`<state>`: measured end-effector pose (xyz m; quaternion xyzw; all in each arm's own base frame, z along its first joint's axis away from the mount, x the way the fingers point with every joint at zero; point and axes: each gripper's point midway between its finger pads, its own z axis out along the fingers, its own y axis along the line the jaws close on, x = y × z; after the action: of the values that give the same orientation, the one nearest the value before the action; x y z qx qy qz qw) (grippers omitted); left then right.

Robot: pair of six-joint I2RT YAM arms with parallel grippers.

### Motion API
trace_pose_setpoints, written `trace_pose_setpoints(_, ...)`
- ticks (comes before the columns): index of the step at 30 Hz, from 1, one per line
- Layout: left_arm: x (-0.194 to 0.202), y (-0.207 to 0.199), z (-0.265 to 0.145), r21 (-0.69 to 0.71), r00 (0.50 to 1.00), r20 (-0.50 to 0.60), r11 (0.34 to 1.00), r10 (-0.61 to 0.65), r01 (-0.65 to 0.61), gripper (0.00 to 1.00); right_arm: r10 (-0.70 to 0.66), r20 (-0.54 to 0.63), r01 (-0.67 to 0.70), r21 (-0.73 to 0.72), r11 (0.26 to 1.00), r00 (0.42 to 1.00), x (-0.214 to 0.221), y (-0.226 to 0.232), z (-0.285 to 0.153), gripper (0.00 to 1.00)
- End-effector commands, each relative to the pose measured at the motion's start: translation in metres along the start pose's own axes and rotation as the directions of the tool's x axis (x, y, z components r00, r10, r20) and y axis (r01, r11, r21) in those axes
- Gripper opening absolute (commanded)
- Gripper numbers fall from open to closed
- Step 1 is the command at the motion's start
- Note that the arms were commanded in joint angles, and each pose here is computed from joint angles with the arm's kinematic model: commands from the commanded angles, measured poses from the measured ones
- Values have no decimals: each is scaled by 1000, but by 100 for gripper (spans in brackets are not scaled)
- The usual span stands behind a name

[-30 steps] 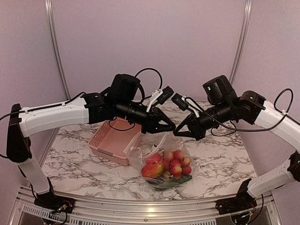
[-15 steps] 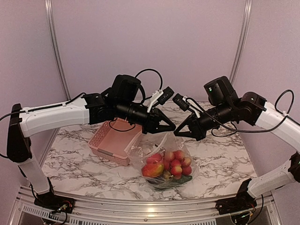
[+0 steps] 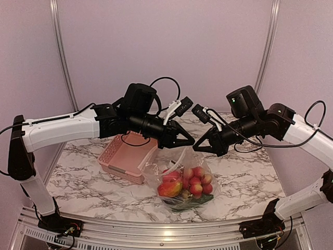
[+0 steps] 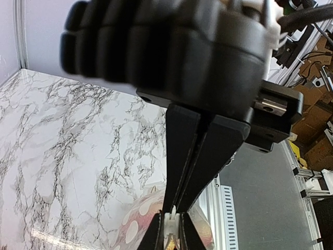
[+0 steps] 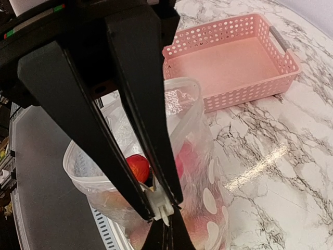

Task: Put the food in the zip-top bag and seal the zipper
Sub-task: Zip the zipper of the food storage bag.

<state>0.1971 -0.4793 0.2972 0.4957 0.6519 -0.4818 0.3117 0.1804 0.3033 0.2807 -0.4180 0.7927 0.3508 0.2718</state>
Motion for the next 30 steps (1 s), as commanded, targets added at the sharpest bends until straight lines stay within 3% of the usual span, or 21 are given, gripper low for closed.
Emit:
trace_pose_setpoints(1, 18, 10, 6, -11, 999, -40, 1000, -26, 25, 10, -28, 71, 28, -9, 1000, 997, -15, 8, -10, 0)
trace_pose_setpoints(5, 21, 11, 7, -8, 998, -49, 999, -34, 34, 4, -29, 80, 28, 15, 1000, 996, -17, 4, -11, 0)
trace_pose_setpoints(17, 26, 23, -10, -45, 996, -47, 996, -73, 71, 3, 7, 210, -33, 125, 992, 978, -30, -28, -54, 0)
trace_pose_setpoints(30, 42, 37, -36, -133, 995, -77, 990, -64, 53, 3, 18, 247, -113, 378, 919, 969, -23, -77, -83, 0)
